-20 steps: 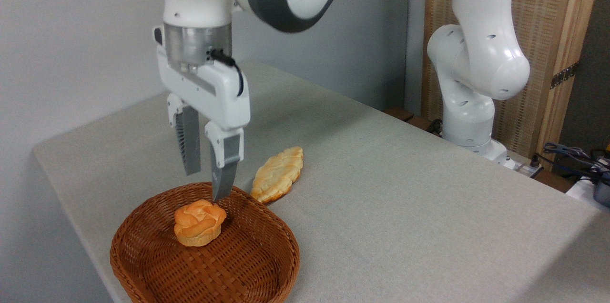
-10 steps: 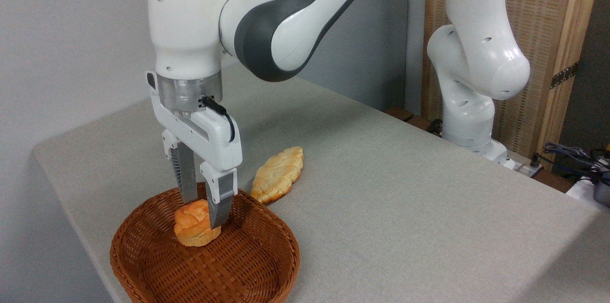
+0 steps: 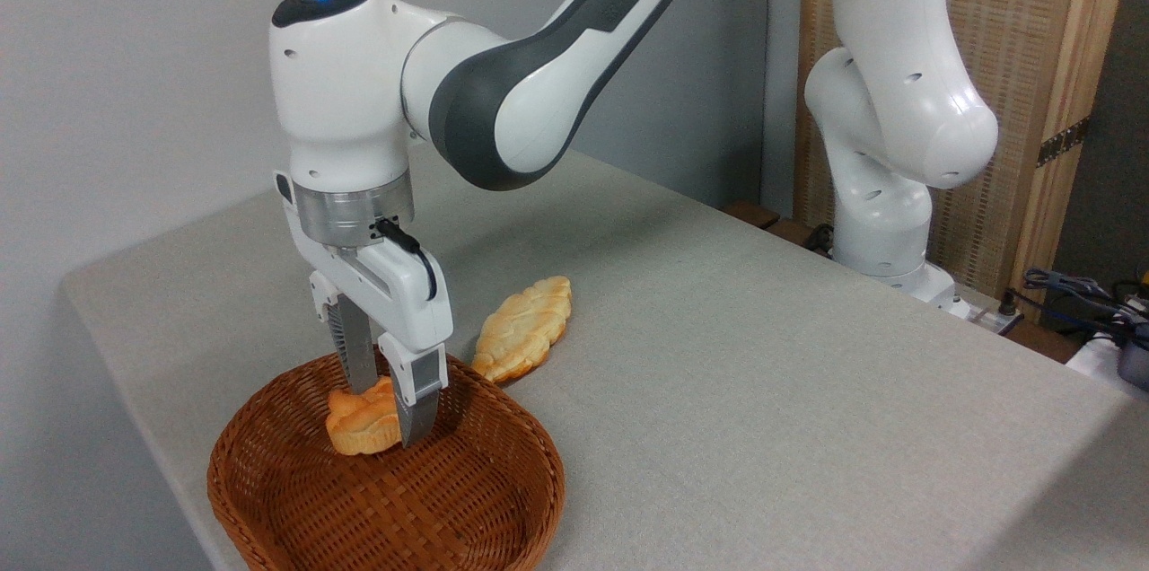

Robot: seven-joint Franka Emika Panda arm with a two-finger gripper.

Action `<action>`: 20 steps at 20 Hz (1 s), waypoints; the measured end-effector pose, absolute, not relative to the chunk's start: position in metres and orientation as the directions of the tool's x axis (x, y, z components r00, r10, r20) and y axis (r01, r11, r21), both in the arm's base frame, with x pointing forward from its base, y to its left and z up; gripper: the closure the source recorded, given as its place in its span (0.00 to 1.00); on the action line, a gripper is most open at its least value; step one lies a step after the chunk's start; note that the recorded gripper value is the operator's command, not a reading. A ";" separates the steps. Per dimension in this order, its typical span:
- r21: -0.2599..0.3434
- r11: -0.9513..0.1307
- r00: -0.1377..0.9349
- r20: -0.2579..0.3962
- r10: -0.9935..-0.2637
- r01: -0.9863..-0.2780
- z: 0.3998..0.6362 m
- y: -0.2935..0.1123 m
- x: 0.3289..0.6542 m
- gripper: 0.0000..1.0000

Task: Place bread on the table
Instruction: 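Lower the open gripper into the basket around the round bread roll, then close the gripper on the bread roll inside the basket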

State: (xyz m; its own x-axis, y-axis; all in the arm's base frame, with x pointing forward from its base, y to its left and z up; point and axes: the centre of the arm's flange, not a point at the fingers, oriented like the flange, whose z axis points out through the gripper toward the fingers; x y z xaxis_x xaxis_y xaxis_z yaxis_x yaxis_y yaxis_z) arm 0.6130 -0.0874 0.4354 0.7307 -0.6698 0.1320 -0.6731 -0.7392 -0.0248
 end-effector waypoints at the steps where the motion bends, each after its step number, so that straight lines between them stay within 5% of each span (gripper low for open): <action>1: -0.022 -0.737 0.729 0.130 -0.672 -0.675 0.434 -0.090 0.613 0.00; 5: -0.018 -0.732 0.724 0.128 -0.678 -0.682 0.431 -0.096 0.613 0.00; 9: -0.004 -0.738 0.730 0.137 -0.669 -0.675 0.430 -0.096 0.613 0.62; 20: -0.003 -0.731 0.724 0.140 -0.676 -0.682 0.430 -0.099 0.613 0.60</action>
